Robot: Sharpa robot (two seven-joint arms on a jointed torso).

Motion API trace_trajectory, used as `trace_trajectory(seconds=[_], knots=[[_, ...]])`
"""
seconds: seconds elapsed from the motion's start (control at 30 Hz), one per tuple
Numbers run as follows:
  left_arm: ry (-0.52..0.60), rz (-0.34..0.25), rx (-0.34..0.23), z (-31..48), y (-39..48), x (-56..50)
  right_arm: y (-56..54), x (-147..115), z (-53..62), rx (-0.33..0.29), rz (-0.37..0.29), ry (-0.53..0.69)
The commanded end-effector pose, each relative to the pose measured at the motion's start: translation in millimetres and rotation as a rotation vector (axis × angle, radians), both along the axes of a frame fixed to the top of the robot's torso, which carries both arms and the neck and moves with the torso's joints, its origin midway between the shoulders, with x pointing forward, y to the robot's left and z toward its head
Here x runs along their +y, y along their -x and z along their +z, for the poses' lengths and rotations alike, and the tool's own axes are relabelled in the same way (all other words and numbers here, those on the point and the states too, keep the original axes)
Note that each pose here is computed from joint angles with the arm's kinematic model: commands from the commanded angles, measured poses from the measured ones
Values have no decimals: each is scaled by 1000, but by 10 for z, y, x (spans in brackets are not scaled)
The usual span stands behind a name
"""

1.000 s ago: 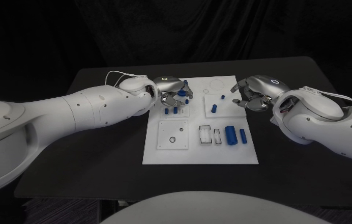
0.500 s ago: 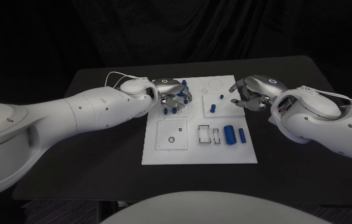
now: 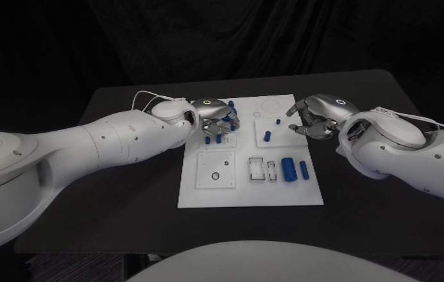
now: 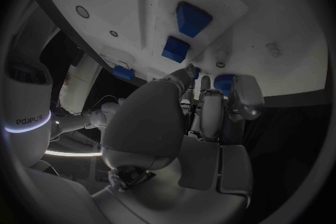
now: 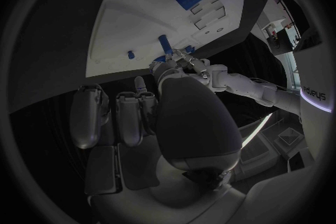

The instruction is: Assemble the parts on the task board

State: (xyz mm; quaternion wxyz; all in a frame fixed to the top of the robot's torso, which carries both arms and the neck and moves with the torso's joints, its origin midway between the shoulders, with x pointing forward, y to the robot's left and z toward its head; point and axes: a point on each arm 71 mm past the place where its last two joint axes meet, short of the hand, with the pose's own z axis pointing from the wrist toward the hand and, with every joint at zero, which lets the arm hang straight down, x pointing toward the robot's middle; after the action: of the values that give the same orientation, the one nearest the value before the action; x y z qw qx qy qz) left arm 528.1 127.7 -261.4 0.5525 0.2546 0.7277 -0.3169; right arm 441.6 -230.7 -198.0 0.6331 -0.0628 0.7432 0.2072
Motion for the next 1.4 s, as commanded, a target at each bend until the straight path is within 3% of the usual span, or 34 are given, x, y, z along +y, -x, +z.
trace_trajectory(seconds=[0.03,0.5,0.73,0.93,1.1,1.4], knots=[[4,3,-15,-7,-3,-16,-1,-3,-16,14,-14,10],[21,5,-39,-59,-6,-5,-7,15,-24,20,-13,15],[48,-5,-75,-43,8,24,-12,17,-28,22,-13,18],[76,-9,-110,-11,50,117,-12,7,-28,22,-14,18],[104,-6,-136,43,114,234,-9,-23,-29,24,-18,20],[126,11,-167,257,172,439,-9,-62,-35,32,-28,22]])
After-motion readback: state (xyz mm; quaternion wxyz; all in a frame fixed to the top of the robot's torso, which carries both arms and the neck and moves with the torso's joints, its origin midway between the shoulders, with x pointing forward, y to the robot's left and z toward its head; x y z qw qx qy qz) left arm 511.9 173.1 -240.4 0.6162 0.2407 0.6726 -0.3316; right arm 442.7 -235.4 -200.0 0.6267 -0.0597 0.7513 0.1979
